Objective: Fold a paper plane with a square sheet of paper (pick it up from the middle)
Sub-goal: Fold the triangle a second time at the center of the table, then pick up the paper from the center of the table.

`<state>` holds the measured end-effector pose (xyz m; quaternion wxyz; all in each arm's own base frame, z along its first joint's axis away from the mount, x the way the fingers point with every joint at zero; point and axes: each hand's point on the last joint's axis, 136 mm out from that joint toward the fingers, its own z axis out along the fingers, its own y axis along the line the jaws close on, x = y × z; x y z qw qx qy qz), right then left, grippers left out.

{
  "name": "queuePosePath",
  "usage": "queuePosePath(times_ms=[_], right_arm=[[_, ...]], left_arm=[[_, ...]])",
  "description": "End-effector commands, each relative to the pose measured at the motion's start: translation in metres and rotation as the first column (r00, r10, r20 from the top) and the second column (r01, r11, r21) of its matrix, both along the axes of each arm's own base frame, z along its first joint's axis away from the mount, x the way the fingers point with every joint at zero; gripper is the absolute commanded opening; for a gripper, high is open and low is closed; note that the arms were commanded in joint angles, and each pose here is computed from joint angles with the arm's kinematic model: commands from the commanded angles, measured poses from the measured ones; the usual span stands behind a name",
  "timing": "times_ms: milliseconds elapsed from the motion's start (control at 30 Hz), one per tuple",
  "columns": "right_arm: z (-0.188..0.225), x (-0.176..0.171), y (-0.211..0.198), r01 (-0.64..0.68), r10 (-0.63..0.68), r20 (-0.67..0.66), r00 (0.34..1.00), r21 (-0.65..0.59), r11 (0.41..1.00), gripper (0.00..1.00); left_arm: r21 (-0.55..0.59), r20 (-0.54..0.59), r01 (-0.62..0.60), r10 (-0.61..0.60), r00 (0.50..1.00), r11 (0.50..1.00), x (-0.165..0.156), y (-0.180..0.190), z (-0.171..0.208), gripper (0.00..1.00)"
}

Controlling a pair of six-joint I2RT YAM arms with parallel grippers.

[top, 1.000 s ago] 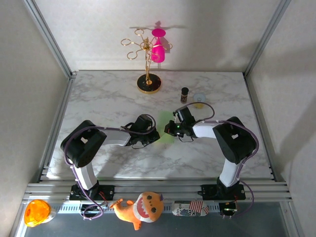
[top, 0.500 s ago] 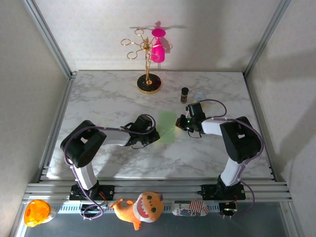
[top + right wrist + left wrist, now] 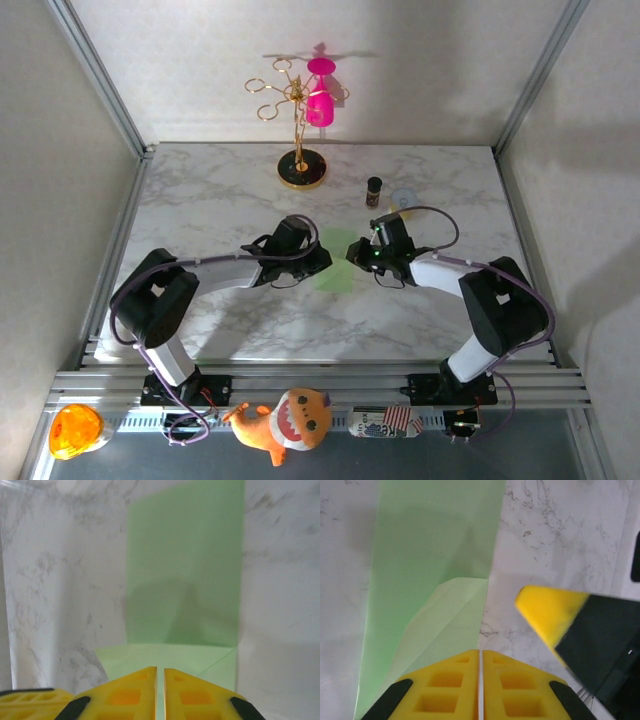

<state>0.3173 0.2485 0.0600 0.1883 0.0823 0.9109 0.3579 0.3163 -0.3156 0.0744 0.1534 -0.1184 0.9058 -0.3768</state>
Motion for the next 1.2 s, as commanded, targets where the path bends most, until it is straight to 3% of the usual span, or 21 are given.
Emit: queuePosePath(times_ms=[0,267,600,800,1167], right_arm=[[-0.004,-0.007,0.014,-0.031,0.033,-0.036,0.999,0.043,0.999,0.13],[-0.016,-0.010,0.011,0.022,-0.018,-0.102,0.995,0.037,0.999,0.14],[-0.015,-0.012,0.002,0.146,-0.134,-0.168,0.977,0.063,0.987,0.31],[-0.015,-0.013,-0.001,0.180,-0.166,-0.197,0.966,0.053,0.982,0.34],[-0.021,-0.010,-0.001,0.217,-0.206,-0.237,0.950,0.024,0.976,0.38]], left_arm=[[0.023,-0.012,0.004,-0.004,1.000,1.000,0.001,-0.006,-0.010,0.09],[0.068,0.030,-0.038,0.036,0.999,0.997,0.022,-0.008,-0.014,0.08],[0.187,0.031,-0.081,0.076,0.997,0.979,0.030,0.009,-0.043,0.06],[0.222,0.010,-0.078,0.078,0.997,0.972,0.026,0.014,-0.058,0.00],[0.257,-0.044,-0.100,0.115,0.992,0.961,0.015,0.026,-0.080,0.00]])
